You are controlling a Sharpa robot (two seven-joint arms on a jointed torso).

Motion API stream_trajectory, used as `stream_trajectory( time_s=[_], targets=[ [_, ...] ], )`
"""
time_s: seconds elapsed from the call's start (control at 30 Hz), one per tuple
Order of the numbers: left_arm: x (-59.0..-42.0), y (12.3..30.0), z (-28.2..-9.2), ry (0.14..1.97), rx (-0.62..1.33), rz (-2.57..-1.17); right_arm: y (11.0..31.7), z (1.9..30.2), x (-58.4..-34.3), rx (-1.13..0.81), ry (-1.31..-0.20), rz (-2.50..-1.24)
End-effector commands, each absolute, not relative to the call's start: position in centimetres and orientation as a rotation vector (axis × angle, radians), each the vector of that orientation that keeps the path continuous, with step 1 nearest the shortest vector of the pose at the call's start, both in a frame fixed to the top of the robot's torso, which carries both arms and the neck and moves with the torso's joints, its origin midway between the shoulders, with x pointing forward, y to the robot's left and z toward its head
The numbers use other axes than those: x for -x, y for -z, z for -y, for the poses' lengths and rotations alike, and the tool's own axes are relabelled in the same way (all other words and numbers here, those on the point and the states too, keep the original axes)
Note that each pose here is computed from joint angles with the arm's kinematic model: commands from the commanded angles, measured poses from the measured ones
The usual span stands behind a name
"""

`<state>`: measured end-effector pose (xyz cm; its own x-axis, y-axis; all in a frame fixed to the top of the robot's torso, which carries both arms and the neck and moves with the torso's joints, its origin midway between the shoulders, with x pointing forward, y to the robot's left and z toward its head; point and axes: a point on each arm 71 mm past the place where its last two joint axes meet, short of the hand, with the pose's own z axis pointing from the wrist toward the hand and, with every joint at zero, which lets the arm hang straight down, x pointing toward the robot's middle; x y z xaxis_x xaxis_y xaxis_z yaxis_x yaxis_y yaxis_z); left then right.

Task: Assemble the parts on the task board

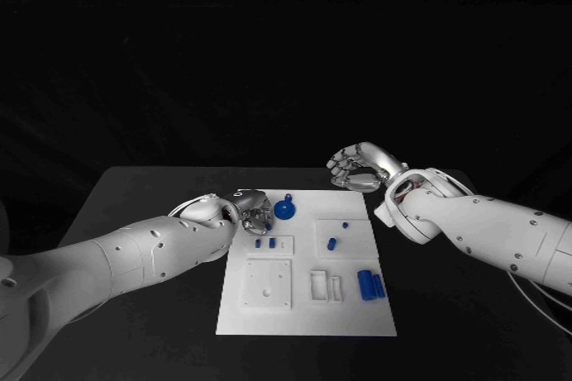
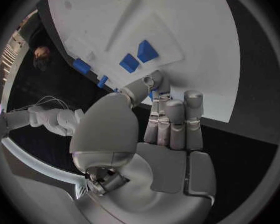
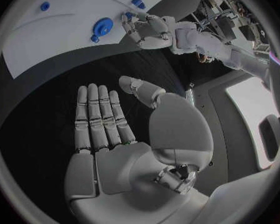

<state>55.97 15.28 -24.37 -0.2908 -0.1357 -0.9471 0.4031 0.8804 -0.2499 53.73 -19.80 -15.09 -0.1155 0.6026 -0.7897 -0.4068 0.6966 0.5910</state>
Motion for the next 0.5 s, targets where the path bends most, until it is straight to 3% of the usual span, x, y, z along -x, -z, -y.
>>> stream_trajectory(
  time_s=[0.03, 0.5],
  targets=[
    [-55.55, 25.09, -14.98, 0.555, -0.205, -1.828, 15.08, 19.67, -53.68, -0.161, -0.874, -1.456],
    [-55.68, 24.79, -15.63, 0.585, -0.149, -1.791, 15.19, 19.8, -53.76, -0.164, -0.869, -1.468]
  ],
)
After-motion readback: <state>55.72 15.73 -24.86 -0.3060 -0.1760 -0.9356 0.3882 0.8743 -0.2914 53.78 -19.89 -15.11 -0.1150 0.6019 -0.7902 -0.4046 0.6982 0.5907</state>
